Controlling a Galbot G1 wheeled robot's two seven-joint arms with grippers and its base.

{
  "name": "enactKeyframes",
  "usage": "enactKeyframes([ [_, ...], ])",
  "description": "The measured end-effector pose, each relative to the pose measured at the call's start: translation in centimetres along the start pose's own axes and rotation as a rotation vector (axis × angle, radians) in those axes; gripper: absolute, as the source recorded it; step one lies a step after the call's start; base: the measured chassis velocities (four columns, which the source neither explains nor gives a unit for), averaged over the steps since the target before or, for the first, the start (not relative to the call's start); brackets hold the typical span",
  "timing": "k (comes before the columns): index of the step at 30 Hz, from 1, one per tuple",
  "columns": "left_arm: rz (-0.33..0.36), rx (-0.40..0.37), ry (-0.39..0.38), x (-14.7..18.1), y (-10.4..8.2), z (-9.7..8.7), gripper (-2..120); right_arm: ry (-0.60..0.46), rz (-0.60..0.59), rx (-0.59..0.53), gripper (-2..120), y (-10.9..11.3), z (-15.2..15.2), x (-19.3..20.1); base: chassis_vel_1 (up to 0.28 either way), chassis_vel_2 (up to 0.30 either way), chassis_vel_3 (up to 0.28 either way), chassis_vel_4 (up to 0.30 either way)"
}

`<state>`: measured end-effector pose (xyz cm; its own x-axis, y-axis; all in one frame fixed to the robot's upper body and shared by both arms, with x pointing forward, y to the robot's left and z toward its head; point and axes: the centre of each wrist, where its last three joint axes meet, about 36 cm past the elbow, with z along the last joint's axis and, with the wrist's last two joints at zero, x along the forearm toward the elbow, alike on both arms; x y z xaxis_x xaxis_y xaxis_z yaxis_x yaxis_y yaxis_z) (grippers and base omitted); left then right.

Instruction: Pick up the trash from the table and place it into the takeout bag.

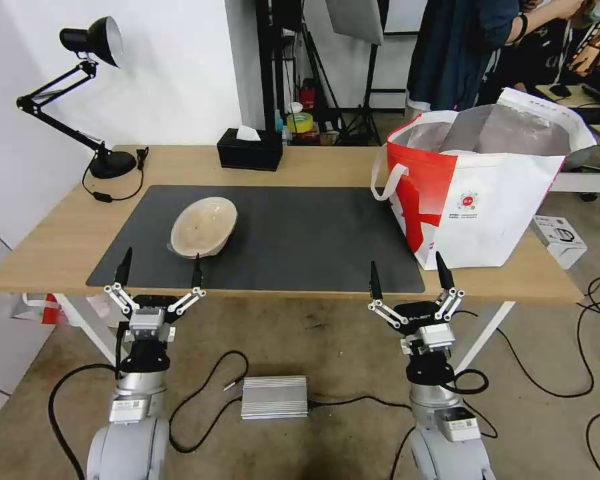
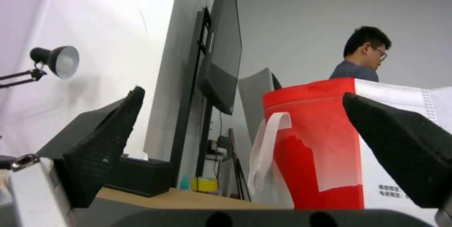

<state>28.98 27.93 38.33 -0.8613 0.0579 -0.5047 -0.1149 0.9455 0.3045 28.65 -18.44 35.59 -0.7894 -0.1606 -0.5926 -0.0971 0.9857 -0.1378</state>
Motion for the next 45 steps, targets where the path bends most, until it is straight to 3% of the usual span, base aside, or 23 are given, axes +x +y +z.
enactKeyframes([
  [13,0.040,0.014,-0.028,-2.3,1.1,-0.8,100,0.007,-0.013,0.002,100,0.2,-0.2,0.2,0.000,0.000,0.000,0.000],
  [24,0.146,-0.026,-0.052,-5.3,3.2,-1.9,100,0.009,-0.017,0.005,100,0.2,-0.3,0.4,0.000,0.000,0.000,0.000],
  [37,0.246,-0.018,-0.021,-7.1,4.6,-1.5,100,0.011,-0.015,0.006,100,0.4,-0.4,0.5,0.000,0.000,0.000,0.000],
  [41,0.329,-0.030,-0.007,-7.9,5.2,-1.3,100,0.013,-0.016,0.008,100,0.5,-0.4,0.6,0.000,0.000,0.000,0.000],
  [45,0.363,-0.040,0.002,-8.4,5.6,-1.0,100,0.014,-0.015,0.008,100,0.6,-0.4,0.6,0.000,0.000,0.000,0.000],
])
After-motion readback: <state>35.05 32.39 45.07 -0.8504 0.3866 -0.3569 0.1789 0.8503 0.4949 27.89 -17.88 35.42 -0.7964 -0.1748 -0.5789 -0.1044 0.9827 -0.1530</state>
